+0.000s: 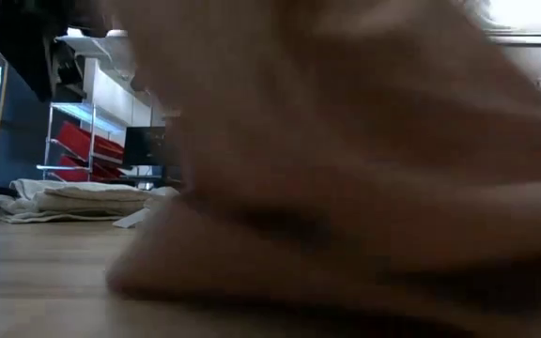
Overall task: Fold towel
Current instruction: Fold the brown towel
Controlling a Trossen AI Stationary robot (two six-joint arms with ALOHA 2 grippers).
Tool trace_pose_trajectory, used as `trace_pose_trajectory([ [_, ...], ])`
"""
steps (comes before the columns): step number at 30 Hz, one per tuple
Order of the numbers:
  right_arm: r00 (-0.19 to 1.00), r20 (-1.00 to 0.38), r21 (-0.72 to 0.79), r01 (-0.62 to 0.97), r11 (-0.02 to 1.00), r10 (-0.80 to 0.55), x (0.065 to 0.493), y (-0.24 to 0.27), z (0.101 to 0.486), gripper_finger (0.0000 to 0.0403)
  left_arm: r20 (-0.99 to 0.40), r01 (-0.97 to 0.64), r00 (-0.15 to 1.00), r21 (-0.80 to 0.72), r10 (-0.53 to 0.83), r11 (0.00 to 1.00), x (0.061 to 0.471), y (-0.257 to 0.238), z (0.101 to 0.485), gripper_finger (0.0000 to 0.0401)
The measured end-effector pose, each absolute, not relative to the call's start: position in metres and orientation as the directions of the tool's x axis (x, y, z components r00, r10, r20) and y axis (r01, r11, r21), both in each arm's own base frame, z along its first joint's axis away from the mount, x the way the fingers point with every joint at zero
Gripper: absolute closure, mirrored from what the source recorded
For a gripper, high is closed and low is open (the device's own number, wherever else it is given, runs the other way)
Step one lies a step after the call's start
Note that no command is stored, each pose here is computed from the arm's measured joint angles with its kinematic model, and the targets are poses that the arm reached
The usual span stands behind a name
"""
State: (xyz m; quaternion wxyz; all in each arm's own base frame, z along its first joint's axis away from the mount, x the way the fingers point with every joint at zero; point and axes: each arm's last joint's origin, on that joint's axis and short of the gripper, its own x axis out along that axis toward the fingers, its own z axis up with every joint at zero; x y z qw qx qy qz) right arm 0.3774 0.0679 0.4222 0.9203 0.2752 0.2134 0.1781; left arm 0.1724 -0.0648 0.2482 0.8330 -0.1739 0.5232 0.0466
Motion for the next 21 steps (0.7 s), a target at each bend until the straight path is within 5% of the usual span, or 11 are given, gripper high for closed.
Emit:
trace_pose_trajectory([
  [4,0.788,-0.293,0.561,-0.317,0.765,0.541,0.373,0.078,0.445,0.0403,-0.886,-0.303,0.454,-0.250,-0.091,0.920,0.173,-0.064,0.248,0.0401],
  [7,0.704,-0.416,0.584,-0.278,0.763,0.575,0.355,0.096,0.442,0.0403,-0.885,-0.342,0.459,-0.258,-0.079,0.903,0.173,-0.064,0.248,0.0401],
  [13,0.394,-0.826,0.450,0.028,0.893,0.404,0.306,0.135,0.401,0.0403,-0.854,-0.347,0.517,-0.259,-0.047,0.901,0.178,-0.064,0.251,0.0401],
  [21,0.118,-0.941,0.329,0.112,0.938,0.316,0.276,0.188,0.328,0.0403,-0.776,-0.276,0.626,-0.317,-0.081,0.907,0.192,-0.069,0.256,0.0401],
])
